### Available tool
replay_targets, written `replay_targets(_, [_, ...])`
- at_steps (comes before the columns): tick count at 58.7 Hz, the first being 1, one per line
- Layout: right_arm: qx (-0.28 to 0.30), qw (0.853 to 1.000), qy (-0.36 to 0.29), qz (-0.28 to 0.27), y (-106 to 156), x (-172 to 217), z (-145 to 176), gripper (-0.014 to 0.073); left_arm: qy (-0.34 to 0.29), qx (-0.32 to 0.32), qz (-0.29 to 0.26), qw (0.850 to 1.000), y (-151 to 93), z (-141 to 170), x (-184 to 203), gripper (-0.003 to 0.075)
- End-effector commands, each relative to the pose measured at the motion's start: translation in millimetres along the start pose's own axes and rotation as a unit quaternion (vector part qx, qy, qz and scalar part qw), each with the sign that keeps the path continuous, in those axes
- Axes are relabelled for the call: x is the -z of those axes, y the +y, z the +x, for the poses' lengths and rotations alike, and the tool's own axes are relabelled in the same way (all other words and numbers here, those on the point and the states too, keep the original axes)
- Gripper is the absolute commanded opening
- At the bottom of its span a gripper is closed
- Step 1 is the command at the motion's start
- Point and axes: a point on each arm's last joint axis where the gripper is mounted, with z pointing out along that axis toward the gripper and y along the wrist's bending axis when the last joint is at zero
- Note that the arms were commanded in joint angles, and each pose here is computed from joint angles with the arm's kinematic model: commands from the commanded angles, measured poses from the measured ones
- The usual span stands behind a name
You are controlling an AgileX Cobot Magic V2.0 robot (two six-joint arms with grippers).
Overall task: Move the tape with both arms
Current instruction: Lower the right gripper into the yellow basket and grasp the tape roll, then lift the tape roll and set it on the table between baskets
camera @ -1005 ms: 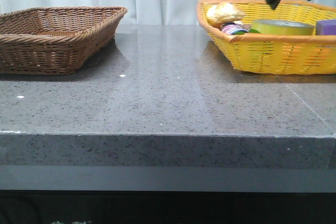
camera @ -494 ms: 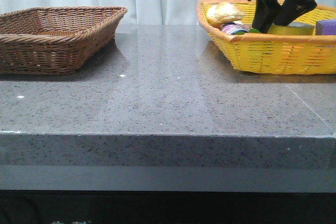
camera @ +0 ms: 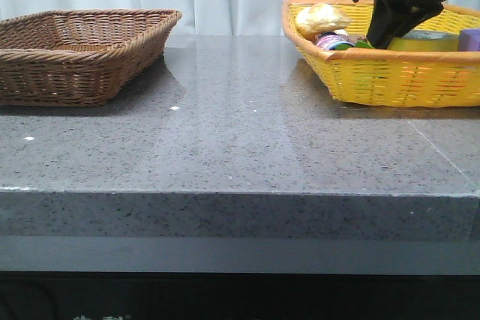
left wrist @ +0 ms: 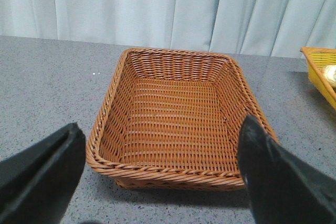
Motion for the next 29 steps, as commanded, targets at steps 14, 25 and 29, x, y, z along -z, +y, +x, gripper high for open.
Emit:
replay_targets(14, [0.014, 0.991, -0.129, 0.020, 2, 82, -36, 0.0160, -0.054, 0.004, 0.002, 0.999, -1, -17, 2, 0.0586])
replay_targets(25, [0.009, 0.985, -0.173, 0.006, 12, 123, -41, 0.0160, -0.054, 0.004, 0.002, 0.999, -1, -17, 2, 0.0586])
replay_targets(29, [0.008, 0.983, -0.184, -0.012, 23, 136, -42, 0.0160, -0.054, 0.004, 0.002, 0.999, -1, -17, 2, 0.0586])
